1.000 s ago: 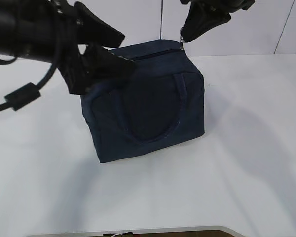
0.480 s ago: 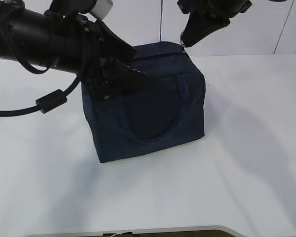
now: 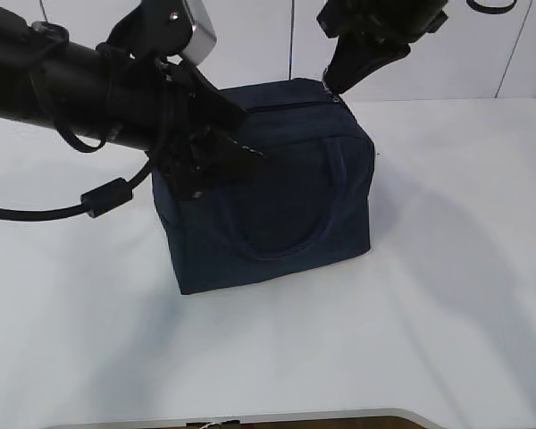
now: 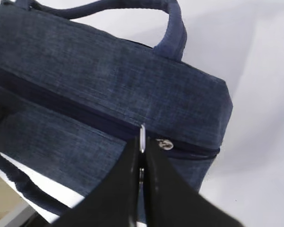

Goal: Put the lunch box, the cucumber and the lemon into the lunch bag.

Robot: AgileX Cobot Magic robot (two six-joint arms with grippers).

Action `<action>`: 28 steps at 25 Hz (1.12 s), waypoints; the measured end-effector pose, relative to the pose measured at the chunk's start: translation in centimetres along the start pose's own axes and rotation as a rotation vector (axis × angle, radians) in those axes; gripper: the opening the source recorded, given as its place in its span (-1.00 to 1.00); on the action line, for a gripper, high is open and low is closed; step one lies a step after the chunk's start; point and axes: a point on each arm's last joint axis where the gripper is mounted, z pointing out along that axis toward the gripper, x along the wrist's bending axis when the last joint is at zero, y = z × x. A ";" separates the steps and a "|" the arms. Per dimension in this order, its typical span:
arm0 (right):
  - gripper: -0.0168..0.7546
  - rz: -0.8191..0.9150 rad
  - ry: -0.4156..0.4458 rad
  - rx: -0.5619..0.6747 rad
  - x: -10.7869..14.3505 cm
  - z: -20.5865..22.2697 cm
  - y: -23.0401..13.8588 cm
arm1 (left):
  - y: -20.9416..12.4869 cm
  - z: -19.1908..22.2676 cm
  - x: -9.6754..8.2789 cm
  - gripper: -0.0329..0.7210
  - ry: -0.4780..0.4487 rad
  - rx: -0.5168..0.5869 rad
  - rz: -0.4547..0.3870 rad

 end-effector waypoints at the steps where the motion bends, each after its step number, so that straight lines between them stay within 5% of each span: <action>1: -0.94 -0.001 -0.005 0.004 -0.1 0.1 0.0 | -0.1 0.1 0.0 0.30 -0.002 0.004 0.000; 12: -0.94 -0.008 0.048 -0.015 0.3 0.2 0.1 | -1.6 1.4 0.3 0.19 0.009 0.066 0.023; 20: -0.94 -0.013 0.047 -0.016 0.3 0.2 0.2 | -1.7 1.4 0.8 -0.79 0.066 0.078 0.025; 28: -0.94 -0.009 -0.058 0.023 -0.6 0.2 -0.2 | -1.8 1.4 0.9 -0.91 0.081 0.105 0.084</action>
